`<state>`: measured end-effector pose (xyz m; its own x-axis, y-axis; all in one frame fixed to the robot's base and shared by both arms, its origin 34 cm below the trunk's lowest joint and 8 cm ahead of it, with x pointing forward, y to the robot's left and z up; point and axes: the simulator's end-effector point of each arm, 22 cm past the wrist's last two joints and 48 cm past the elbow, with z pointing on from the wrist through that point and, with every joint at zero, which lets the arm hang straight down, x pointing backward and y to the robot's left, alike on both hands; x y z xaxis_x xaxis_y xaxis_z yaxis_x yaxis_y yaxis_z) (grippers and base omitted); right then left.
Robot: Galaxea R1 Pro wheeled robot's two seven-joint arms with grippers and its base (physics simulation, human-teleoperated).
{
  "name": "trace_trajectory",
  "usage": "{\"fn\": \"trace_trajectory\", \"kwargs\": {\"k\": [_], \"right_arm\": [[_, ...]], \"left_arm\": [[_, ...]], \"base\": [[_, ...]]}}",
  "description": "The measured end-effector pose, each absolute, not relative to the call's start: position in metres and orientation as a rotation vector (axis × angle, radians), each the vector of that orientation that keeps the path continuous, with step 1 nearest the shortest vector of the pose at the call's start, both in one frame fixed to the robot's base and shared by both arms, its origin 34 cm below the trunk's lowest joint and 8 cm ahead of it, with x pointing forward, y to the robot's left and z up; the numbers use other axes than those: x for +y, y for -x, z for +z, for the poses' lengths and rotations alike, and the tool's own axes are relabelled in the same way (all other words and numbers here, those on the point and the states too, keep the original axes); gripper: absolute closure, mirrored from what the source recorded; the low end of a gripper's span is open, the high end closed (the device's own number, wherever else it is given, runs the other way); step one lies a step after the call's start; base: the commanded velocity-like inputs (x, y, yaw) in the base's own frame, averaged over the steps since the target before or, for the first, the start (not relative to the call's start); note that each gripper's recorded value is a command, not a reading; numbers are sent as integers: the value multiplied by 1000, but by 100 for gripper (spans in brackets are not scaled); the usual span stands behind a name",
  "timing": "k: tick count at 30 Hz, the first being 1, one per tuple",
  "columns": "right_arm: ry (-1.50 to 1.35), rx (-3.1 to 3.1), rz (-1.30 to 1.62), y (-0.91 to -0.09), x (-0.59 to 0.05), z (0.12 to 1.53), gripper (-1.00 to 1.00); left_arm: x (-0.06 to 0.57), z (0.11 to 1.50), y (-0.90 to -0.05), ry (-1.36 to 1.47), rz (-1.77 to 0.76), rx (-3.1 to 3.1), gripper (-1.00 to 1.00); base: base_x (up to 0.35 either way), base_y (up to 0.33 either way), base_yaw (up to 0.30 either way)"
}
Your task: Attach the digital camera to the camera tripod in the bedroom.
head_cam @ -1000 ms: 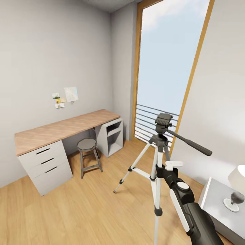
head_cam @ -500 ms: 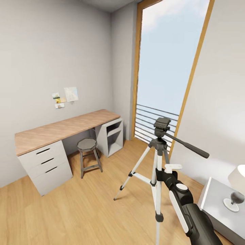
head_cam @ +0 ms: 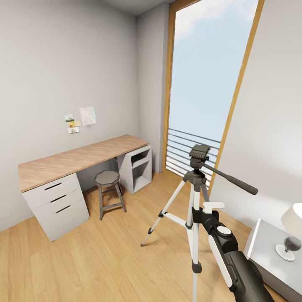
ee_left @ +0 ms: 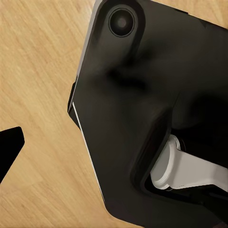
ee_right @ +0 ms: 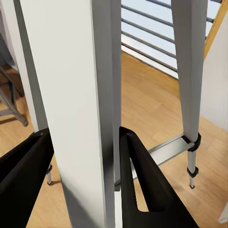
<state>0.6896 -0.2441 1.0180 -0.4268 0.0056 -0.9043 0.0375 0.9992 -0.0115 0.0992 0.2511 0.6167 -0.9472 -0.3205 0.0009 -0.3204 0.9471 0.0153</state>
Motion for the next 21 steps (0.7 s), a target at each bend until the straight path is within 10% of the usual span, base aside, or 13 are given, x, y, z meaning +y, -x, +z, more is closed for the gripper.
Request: {"fn": "trace_trajectory", "kwargs": {"k": [16,17,21], "right_arm": [[-26,2016,-36,-689,-243,1017,100],[-25,2016,-36,-689,-243,1017,-100],[-21,2016,-35,-689,-242,1017,-100]], "left_arm": [[251,617,-99,-509,-23,-3097,-100],[251,617,-99,-510,-24,-3097,-100],[251,617,-99,-509,-23,-3097,-100]], "base": [[0,0,0],[0,0,0],[0,0,0]]}}
